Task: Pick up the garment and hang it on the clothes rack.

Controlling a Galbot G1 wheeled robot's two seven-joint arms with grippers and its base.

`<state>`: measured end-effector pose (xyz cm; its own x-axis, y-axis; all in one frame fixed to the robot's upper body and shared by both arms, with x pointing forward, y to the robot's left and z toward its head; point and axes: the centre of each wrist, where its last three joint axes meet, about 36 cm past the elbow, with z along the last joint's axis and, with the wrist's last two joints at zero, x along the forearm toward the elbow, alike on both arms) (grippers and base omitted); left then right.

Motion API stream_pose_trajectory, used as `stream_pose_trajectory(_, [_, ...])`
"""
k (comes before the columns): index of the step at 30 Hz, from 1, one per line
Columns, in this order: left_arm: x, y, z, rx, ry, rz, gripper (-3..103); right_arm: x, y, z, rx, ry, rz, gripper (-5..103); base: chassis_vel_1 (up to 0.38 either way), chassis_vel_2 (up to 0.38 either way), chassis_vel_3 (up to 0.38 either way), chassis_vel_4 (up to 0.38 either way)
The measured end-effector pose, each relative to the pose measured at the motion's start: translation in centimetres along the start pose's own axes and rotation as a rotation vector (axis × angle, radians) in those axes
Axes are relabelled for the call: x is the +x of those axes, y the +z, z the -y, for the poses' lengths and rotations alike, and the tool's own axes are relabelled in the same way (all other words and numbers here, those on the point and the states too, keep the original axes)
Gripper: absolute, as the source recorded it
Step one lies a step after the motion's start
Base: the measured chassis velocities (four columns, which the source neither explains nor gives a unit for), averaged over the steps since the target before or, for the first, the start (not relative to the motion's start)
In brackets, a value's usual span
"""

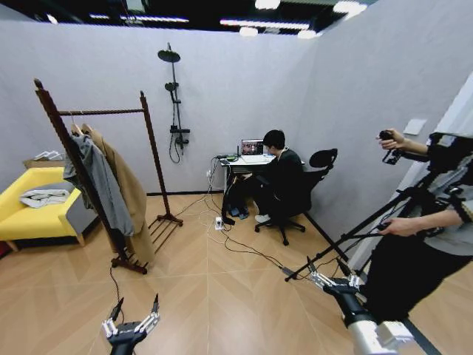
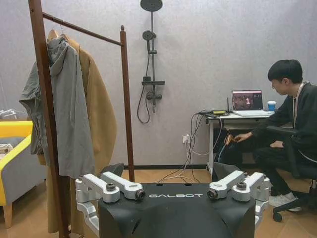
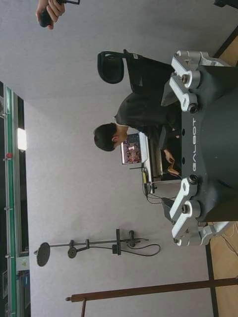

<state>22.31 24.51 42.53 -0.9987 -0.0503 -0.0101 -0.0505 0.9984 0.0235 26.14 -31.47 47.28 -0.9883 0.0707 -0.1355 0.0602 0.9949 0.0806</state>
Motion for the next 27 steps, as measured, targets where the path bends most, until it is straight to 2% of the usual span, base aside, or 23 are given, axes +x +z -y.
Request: stream_pose_trajectory(27, [0.0,0.0,0.0,0.0,0.0,0.0,100,0.23,-0.68,0.47,0.0,0.006,0.029,100,0.0,0.0,0.0,0.0])
